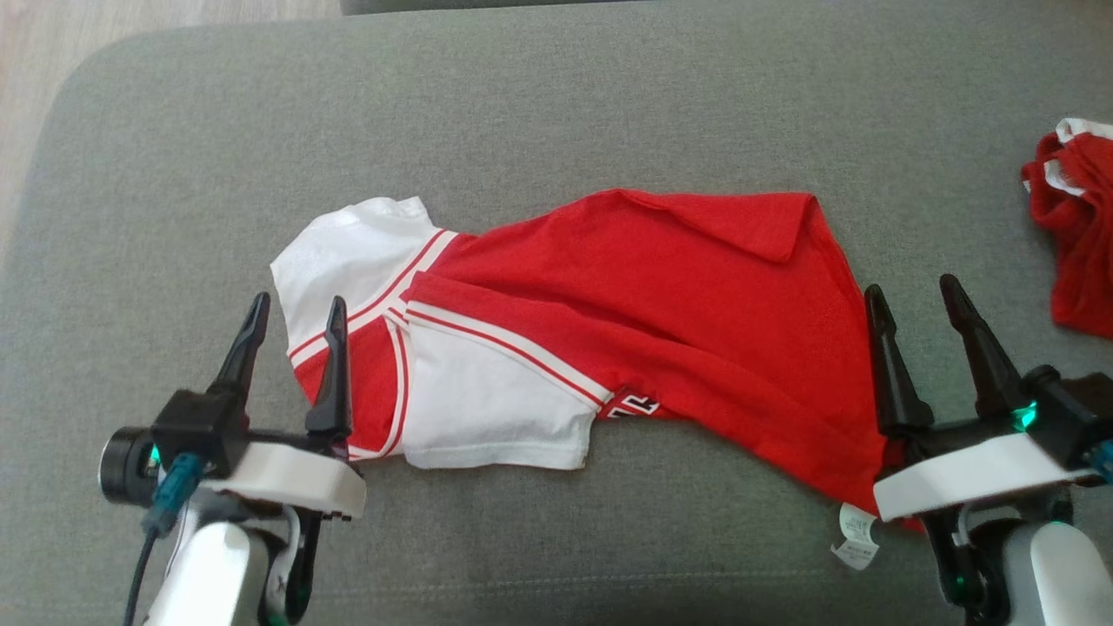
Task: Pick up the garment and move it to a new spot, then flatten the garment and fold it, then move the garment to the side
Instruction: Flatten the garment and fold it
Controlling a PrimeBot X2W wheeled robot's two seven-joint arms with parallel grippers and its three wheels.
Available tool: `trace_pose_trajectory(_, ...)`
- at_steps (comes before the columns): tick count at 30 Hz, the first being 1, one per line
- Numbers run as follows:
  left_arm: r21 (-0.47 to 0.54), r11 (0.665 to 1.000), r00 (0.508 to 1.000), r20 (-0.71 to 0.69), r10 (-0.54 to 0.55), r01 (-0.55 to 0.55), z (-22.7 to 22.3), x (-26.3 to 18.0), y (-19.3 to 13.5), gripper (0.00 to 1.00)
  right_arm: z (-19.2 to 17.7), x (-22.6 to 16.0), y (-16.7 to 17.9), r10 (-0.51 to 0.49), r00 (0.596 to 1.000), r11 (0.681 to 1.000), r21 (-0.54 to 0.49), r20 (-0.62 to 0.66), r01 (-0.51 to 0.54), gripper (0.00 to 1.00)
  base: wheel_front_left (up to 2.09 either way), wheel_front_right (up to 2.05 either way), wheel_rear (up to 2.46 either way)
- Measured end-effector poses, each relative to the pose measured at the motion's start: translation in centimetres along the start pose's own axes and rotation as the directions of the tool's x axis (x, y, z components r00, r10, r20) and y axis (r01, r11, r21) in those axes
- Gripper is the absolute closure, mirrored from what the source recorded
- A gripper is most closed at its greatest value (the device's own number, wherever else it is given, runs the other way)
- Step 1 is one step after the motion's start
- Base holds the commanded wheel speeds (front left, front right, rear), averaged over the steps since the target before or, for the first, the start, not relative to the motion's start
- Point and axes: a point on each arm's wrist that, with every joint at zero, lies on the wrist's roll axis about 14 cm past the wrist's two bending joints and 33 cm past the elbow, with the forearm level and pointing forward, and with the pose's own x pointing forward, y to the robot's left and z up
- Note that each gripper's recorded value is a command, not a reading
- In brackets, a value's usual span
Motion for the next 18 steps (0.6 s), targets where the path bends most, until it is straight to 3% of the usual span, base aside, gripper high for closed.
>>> trace_pose_trajectory(11,-0.041,0.999,0.994,-0.107,-0.006,0.002,-2.1,1.2,0.4,0.0,-0.9,0.9,-0.1,0.0,1.0,1.0,0.005,-0.025,0.0,0.0,0.0,0.0,0.0)
trace_pose_trajectory(18,-0.095,0.995,0.972,-0.234,0.004,-0.027,-4.3,6.7,2.6,0.0,-2.2,2.1,-0.4,-0.001,0.998,1.0,0.012,-0.057,0.002,0.0,0.0,0.0,0.0)
